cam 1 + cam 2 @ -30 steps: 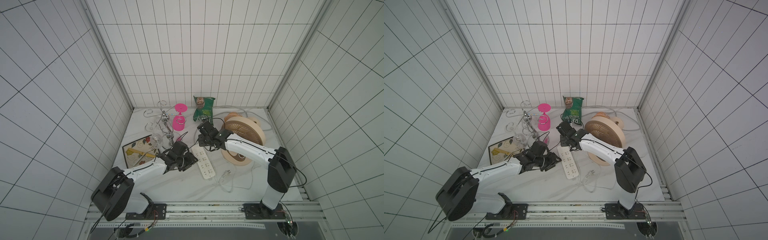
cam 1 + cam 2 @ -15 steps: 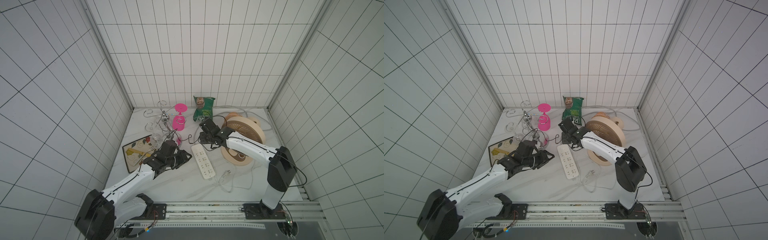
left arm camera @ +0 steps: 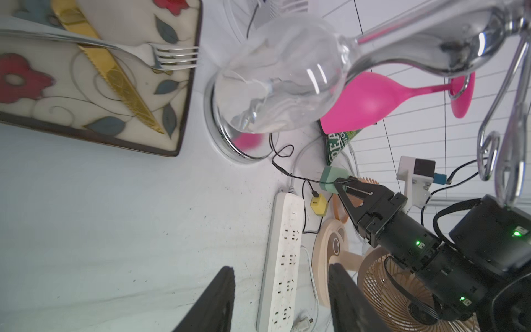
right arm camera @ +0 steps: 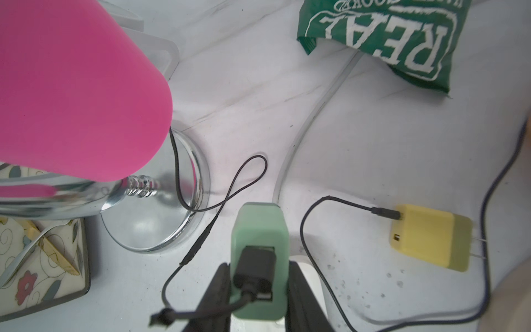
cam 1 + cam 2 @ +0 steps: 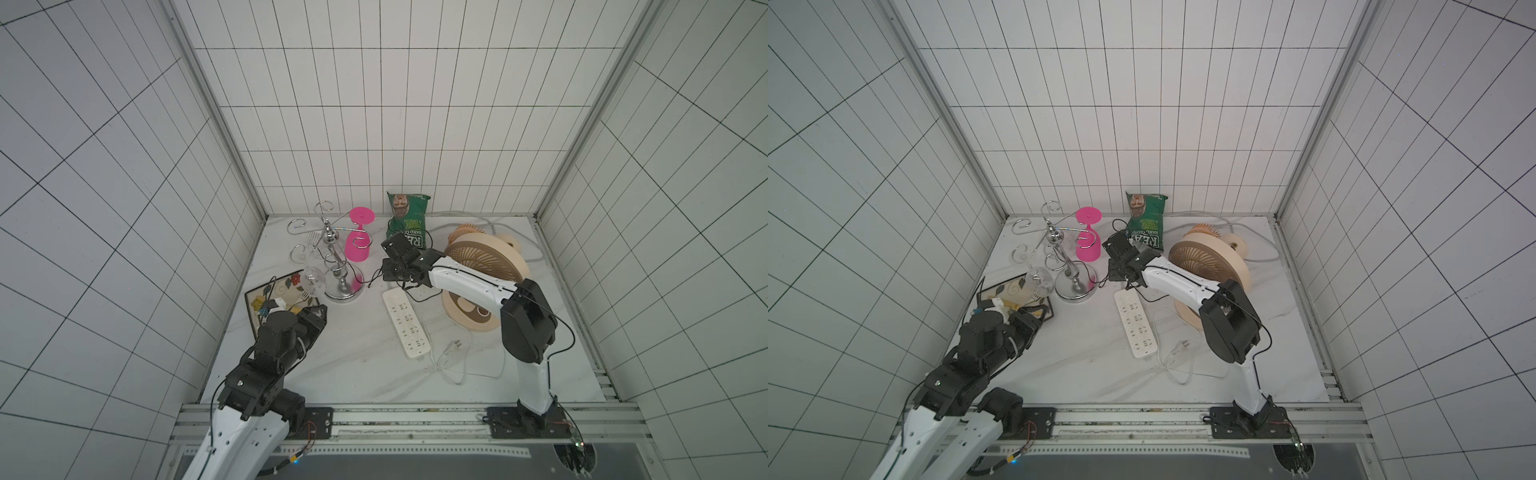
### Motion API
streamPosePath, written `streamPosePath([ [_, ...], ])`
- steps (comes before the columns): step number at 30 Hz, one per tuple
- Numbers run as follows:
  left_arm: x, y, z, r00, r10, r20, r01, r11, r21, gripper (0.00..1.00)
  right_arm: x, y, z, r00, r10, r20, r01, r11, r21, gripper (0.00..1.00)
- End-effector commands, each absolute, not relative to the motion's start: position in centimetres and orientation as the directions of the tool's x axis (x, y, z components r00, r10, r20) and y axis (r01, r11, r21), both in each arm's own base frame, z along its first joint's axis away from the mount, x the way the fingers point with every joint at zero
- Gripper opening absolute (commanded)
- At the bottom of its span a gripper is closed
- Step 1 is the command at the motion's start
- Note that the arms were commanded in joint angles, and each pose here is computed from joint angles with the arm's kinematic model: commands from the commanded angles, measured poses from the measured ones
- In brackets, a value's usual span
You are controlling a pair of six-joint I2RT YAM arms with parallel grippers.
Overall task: Unplug the desk fan from the power strip
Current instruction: Place the plug at the center of the board.
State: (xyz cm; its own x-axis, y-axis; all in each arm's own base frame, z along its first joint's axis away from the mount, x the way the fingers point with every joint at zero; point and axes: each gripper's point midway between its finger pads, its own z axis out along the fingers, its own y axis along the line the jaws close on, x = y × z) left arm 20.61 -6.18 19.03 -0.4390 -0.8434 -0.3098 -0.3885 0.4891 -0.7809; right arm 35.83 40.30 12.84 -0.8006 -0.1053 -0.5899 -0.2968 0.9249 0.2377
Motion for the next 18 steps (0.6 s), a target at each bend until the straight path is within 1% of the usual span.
streamPosePath([
  [1,19.2,-3.2,17.9,-0.341,-0.882,-0.325,-0.531,0.466,-0.708,0.55,38.0,42.4,13.1,-0.803,-0.013,-0.596,-0.268,0.901,0.342,0.15],
  [7,16.7,-0.3,16.2,-0.259,-0.905,-0.336,-0.695,0.417,-0.586,0.55,40.6,43.5,10.6,-0.819,0.005,-0.573,-0.268,0.88,0.391,0.16],
  [11,16.1,0.0,15.3,-0.238,-0.918,-0.318,-0.742,0.383,-0.551,0.56,41.9,43.6,9.0,-0.829,0.036,-0.559,-0.252,0.867,0.43,0.19],
  [12,16.0,0.0,15.1,-0.236,-0.921,-0.311,-0.75,0.376,-0.545,0.56,42.1,43.7,8.6,-0.832,0.037,-0.553,-0.251,0.864,0.436,0.23],
  [14,16.0,0.0,14.8,-0.23,-0.925,-0.302,-0.762,0.364,-0.535,0.56,42.5,43.8,8.1,-0.835,0.032,-0.549,-0.256,0.861,0.439,0.36],
  [17,16.0,0.1,14.5,-0.226,-0.929,-0.293,-0.778,0.353,-0.52,0.56,42.8,43.5,7.4,-0.839,0.011,-0.545,-0.255,0.875,0.411,0.62],
  [18,16.0,0.1,14.5,-0.225,-0.93,-0.29,-0.783,0.35,-0.514,0.55,42.8,43.4,7.5,-0.837,0.002,-0.548,-0.261,0.878,0.401,0.67],
])
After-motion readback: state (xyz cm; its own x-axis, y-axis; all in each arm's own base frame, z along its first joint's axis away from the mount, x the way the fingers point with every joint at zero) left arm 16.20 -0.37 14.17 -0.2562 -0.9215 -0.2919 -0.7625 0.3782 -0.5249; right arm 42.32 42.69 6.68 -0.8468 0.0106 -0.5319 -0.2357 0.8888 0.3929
